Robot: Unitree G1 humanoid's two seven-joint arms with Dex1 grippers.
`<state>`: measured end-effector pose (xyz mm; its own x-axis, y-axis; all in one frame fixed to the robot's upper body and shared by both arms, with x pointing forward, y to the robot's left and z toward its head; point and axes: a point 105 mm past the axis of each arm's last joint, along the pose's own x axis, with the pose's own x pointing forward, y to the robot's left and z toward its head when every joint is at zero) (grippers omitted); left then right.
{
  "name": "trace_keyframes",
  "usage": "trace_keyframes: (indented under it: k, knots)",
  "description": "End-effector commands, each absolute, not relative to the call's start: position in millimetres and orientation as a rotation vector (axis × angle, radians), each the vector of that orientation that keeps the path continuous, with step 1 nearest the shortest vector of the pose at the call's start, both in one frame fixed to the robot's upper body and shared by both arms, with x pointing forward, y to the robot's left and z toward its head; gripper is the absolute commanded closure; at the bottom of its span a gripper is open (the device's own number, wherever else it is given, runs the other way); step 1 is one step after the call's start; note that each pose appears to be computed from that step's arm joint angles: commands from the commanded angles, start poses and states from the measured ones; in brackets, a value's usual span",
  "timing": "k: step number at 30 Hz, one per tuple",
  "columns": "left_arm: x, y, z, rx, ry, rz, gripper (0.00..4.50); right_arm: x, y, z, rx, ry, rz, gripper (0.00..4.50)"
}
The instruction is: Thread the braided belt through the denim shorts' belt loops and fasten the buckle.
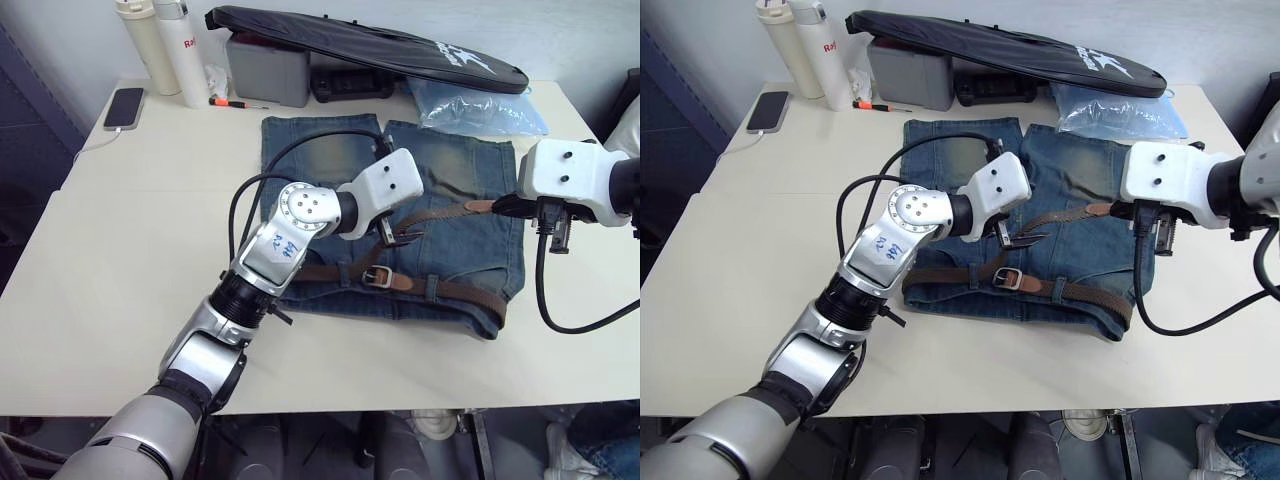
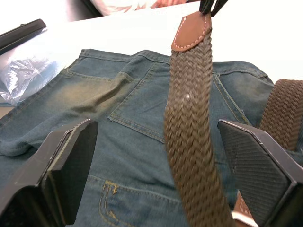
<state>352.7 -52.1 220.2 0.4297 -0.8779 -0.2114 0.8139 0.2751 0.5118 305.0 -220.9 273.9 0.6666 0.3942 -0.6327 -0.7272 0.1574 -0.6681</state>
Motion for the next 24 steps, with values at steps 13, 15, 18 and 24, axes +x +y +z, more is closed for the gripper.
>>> trace_keyframes:
  k: [13,15,18,24]
  knots:
    - [355,-68,231,0.563,-0.163,-1.17,4.43,298,-214,288,-1.101,0.277,0.806,4.5]
    - [357,-64,229,0.505,-0.135,-1.166,4.48,298,-210,290,-1.041,0.258,0.811,4.18]
    - [362,-53,218,0.386,-0.056,-1.134,4.5,288,-209,291,-0.942,0.267,0.844,3.1]
    - [372,-21,195,0.162,0.095,-1.009,4.5,271,-209,285,-0.879,0.3,0.888,0.26]
